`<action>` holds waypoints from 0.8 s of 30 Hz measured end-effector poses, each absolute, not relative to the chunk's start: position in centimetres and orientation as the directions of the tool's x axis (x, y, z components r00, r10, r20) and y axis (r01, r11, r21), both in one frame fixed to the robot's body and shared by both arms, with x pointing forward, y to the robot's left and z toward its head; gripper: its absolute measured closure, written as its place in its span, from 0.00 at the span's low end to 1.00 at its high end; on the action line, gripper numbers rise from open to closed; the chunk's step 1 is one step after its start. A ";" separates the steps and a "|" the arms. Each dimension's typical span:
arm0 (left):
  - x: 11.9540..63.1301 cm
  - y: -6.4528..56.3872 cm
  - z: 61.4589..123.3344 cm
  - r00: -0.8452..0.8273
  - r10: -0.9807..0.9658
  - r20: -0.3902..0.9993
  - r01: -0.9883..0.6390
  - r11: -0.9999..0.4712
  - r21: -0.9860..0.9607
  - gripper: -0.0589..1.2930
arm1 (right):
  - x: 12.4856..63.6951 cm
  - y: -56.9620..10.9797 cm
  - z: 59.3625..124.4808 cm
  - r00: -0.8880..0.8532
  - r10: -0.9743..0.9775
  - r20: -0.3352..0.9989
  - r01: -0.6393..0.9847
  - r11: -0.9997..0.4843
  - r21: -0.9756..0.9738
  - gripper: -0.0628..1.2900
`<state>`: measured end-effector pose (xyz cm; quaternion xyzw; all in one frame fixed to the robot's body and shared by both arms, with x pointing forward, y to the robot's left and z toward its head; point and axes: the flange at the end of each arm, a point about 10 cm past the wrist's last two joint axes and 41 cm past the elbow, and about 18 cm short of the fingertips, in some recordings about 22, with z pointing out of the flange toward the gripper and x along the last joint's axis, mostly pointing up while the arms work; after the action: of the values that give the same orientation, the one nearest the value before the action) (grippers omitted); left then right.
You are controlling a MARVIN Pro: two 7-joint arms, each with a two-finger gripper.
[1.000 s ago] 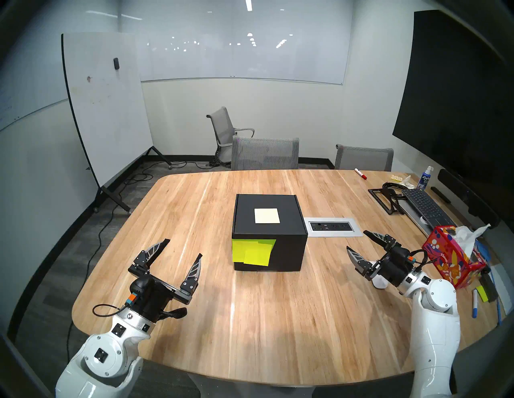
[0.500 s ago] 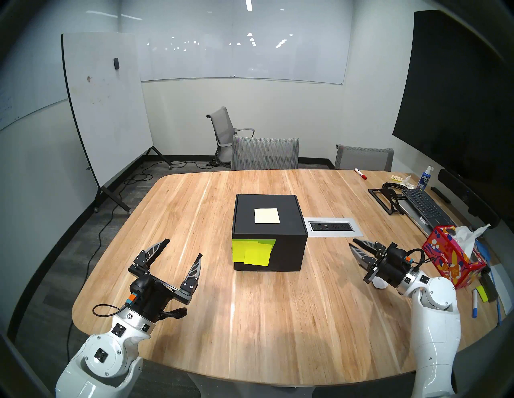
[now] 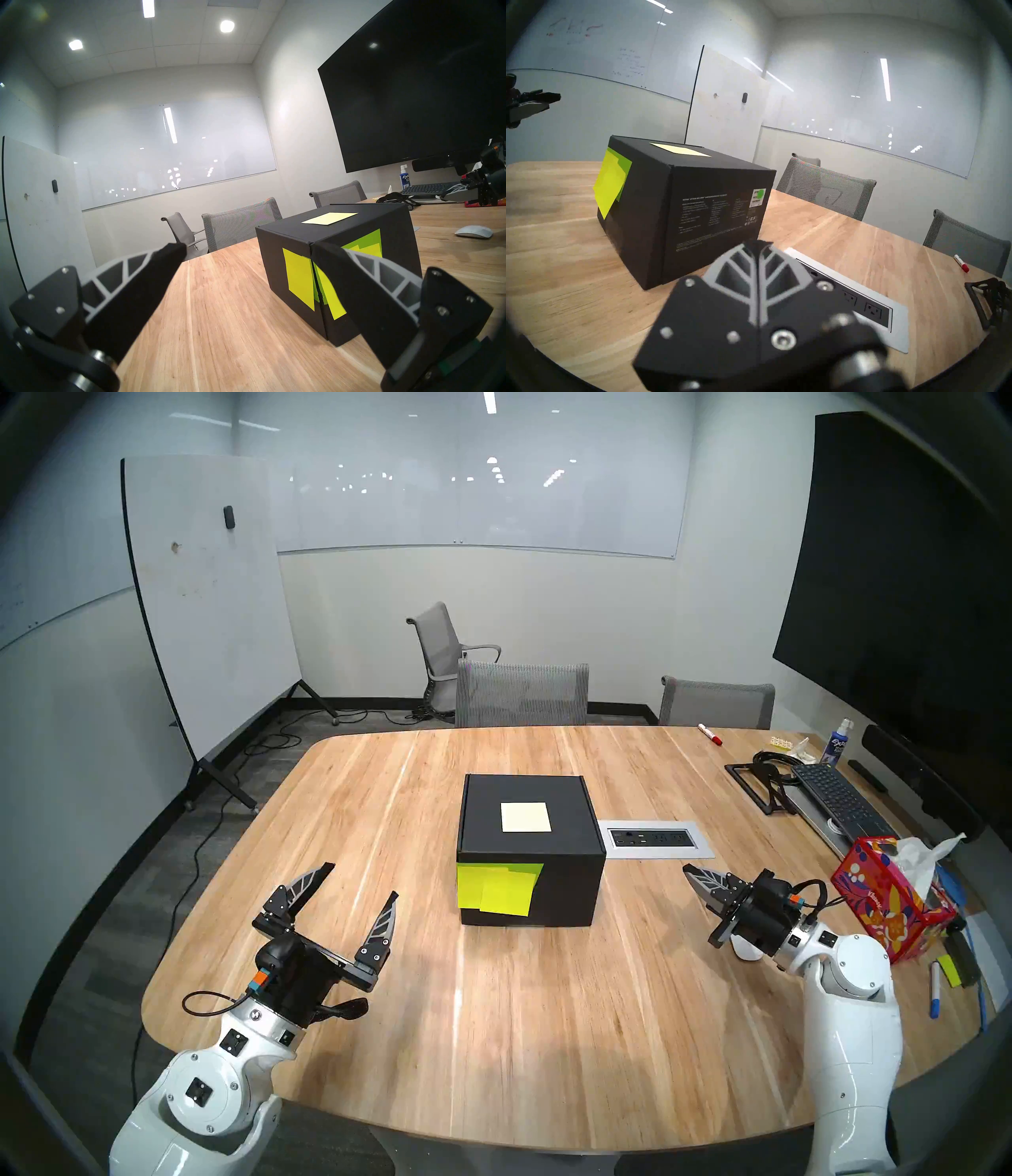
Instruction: Open the box and place the mouse inside
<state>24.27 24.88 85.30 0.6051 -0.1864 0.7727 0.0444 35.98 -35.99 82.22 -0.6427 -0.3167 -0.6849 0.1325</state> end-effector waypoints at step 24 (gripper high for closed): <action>24.3 24.9 85.3 -0.264 -0.157 0.952 -0.294 -0.927 -0.234 0.02 | 36.3 -34.5 80.3 -0.130 0.243 0.961 0.626 -0.732 0.270 0.97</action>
<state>24.27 24.88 85.30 0.6052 -0.1865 0.7726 0.0444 36.35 -34.52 80.33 -0.6438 -0.3375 -0.6718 0.1426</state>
